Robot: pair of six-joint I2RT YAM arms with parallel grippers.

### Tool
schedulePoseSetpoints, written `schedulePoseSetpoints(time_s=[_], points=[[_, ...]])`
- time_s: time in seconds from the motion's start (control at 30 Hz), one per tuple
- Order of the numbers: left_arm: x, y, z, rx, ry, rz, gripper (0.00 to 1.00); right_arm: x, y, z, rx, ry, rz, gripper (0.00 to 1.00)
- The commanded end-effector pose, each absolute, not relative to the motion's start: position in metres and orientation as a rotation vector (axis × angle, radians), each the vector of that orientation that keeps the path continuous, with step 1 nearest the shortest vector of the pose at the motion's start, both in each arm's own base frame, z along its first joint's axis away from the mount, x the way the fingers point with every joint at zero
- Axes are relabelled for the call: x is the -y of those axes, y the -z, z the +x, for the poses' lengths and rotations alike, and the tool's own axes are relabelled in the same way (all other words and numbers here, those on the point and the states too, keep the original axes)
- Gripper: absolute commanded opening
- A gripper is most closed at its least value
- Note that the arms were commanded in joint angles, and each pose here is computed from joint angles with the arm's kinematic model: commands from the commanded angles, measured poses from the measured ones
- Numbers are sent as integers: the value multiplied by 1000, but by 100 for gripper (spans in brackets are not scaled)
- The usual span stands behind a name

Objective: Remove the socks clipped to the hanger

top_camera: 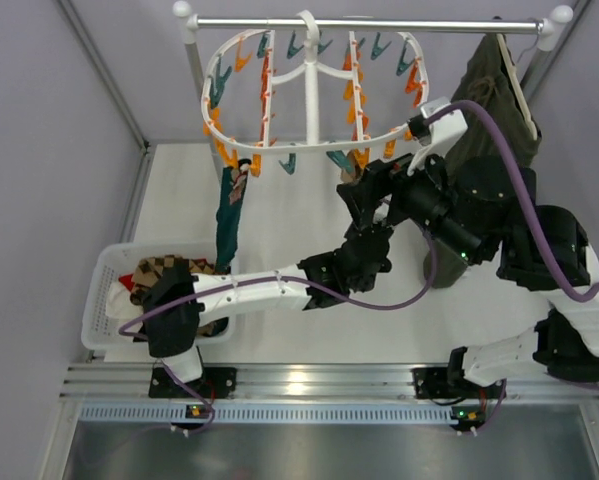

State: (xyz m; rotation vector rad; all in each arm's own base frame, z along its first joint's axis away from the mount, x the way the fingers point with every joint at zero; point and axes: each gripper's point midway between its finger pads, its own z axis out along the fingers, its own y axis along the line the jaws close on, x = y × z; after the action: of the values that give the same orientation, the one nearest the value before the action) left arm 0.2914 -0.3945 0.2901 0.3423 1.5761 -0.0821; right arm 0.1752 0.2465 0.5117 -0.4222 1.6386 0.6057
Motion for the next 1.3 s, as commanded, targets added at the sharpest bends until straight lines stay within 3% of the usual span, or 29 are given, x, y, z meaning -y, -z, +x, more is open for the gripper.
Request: schedulePoseSetpoints(time_s=[0.0, 0.57, 1.1, 1.27], points=[[405, -313, 297, -1525, 29, 348, 0, -242, -493, 190, -1713, -412, -447, 82], [426, -311, 300, -1513, 23, 385, 0, -236, -465, 255, -1708, 156, -295, 76], [427, -317, 298, -1507, 47, 384, 0, -244, -444, 313, -1661, 367, -239, 71], [425, -315, 297, -1509, 48, 388, 0, -241, -442, 316, -1622, 385, -193, 63]])
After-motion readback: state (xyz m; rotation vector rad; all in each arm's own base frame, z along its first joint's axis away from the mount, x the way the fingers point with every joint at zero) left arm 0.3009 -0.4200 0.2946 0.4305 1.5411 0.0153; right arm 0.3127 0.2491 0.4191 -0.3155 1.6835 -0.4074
